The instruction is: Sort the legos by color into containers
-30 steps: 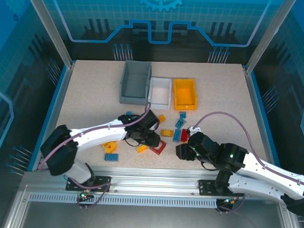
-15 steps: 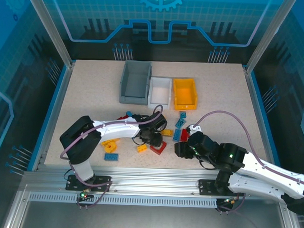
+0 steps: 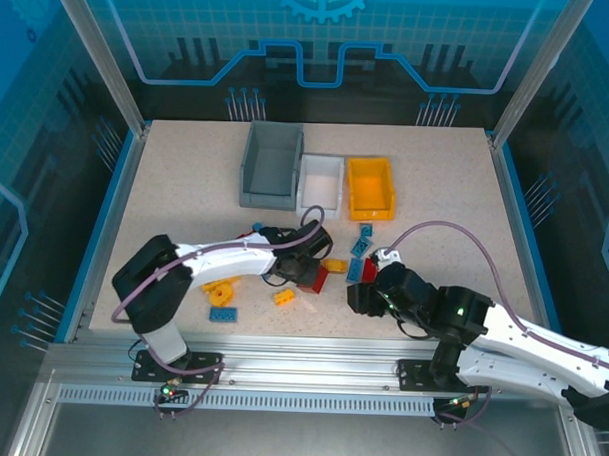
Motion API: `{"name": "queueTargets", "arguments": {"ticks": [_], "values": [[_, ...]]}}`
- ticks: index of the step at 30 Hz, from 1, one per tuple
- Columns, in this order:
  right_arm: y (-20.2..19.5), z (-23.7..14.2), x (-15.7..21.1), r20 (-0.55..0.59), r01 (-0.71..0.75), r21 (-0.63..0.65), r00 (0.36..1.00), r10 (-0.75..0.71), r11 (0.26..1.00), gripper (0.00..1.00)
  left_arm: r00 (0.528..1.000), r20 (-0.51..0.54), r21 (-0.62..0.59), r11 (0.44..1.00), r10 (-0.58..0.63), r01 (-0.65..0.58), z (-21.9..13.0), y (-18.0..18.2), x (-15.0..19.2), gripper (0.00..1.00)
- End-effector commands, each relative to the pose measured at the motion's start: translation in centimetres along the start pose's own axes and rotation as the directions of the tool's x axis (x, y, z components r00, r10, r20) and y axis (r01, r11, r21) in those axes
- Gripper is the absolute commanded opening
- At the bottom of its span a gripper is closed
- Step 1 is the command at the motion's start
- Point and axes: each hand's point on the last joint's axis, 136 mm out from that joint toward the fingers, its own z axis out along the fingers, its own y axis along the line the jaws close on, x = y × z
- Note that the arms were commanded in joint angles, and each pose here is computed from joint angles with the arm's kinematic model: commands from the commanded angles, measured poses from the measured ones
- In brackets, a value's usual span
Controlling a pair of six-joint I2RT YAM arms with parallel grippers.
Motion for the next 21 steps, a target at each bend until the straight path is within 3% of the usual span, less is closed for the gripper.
{"name": "queueTargets", "arguments": {"ticks": [1, 9, 15, 21], "values": [[3.2, -0.6, -2.9, 0.077, 0.059, -0.098, 0.996, -0.051, 0.993, 0.59, 0.984, 0.142, -0.082, 0.989, -0.109, 0.122, -5.8, 4.2, -4.4, 0.07], [8.4, -0.1, -10.8, 0.251, 0.134, -0.217, 0.965, -0.078, 0.967, 0.57, 0.927, 0.267, -0.146, 0.939, -0.264, 0.310, -9.1, 14.1, -12.6, 0.06], [8.5, 1.7, -15.7, 0.300, 0.093, -0.180, 0.953, -0.035, 0.979, 0.58, 0.897, 0.294, -0.191, 0.899, -0.330, 0.394, -6.5, 18.7, -18.8, 0.03], [7.4, 3.5, -16.1, 0.258, 0.036, -0.169, 0.966, 0.009, 0.985, 0.57, 0.905, 0.258, -0.245, 0.884, -0.337, 0.399, -2.2, 20.2, -22.2, 0.03]]}}
